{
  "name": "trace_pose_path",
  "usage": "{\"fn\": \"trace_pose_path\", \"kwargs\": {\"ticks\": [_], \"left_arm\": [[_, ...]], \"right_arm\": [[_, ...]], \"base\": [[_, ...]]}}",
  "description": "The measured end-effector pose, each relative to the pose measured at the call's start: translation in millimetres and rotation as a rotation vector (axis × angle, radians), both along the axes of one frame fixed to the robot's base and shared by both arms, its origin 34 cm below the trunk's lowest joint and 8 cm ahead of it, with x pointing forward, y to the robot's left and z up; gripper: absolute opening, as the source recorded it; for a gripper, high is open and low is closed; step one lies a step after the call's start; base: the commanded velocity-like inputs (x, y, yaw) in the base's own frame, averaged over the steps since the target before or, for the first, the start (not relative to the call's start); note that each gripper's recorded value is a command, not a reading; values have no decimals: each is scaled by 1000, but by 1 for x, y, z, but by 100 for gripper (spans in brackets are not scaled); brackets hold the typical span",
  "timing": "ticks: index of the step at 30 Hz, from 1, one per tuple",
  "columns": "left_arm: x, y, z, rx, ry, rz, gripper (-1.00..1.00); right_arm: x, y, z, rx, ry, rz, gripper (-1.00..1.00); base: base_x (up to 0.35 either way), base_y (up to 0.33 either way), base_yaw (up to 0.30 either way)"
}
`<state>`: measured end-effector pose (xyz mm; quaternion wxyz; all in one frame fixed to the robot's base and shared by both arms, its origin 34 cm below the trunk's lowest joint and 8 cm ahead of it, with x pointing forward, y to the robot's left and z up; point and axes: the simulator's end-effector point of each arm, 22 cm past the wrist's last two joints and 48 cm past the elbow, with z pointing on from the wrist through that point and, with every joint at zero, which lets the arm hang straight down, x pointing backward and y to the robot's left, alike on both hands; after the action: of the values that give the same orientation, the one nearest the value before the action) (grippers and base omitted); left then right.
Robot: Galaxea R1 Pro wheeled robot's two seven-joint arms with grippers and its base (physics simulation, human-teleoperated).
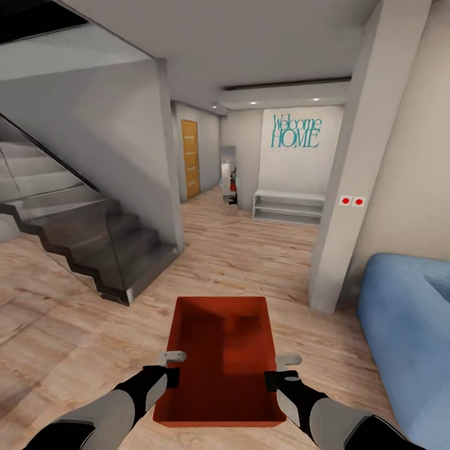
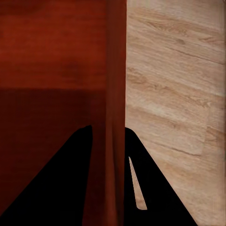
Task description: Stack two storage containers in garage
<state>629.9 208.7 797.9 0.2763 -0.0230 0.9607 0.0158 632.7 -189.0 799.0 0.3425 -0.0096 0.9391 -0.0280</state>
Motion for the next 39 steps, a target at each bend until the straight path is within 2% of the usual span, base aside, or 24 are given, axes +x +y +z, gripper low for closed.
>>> {"fn": "trace_pose_path", "kwargs": {"ticks": [39], "left_arm": [[0,0,0,0,0,0,-100]], "right_arm": [[0,0,0,0,0,0,-100]], "base": [[322,0,-1]]}}
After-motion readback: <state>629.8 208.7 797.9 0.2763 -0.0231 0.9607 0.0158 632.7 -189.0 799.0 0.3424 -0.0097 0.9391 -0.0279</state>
